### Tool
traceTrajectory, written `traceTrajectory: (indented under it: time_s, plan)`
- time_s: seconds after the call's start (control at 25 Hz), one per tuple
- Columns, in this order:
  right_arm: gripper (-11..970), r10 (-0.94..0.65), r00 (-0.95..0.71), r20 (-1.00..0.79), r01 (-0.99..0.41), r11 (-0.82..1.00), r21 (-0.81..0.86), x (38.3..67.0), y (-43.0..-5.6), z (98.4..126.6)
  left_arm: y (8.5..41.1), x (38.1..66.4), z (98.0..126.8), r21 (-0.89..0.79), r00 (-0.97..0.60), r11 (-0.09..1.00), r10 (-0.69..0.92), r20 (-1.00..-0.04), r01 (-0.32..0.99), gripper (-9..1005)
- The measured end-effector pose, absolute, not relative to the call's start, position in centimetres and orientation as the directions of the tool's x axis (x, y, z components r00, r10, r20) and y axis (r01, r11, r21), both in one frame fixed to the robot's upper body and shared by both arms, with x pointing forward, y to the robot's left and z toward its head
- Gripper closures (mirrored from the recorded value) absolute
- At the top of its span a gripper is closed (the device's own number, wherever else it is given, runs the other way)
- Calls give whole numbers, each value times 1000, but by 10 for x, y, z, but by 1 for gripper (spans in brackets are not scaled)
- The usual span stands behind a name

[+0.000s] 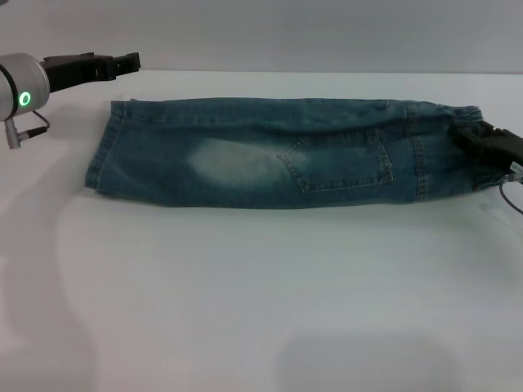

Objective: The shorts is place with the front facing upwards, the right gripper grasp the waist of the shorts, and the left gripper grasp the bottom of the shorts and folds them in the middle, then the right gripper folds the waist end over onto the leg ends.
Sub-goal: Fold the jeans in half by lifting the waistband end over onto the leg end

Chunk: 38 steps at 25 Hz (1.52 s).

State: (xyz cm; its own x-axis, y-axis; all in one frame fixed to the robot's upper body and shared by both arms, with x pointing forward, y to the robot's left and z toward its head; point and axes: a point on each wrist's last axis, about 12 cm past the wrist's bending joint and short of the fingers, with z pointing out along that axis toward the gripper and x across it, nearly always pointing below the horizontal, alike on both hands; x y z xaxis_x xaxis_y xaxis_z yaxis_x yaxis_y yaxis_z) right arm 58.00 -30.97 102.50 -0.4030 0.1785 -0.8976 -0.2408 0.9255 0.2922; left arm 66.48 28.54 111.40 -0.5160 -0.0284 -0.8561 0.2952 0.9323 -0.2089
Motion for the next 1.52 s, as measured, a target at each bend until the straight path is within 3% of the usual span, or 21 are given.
traceTrajectory:
  time_s: [0.24,0.56,0.84,1.16,1.52]
  plan:
    - [448,249,-365,-897,-274,892,359,574,-324,1038,287,662,1112,-219,-522,931,-36,-852,293,156]
    - [454,320,-438,-840,-351,800,487,573,-378,1087,291,657,1109,-234,-505,922,-50,-862,308,157]
    - [459,147,-624,-768,-363,815,451,593,-408,1138,290,651,1109,-247,-486,901,-47,-873,357,157]
    - [464,-141,-758,-636,-416,856,306,626,-384,1164,287,645,1107,-255,-470,878,-40,-882,405,158]
    - [471,-308,-780,-545,-455,877,155,648,-342,1155,282,641,1105,-261,-467,854,-24,-884,450,158]
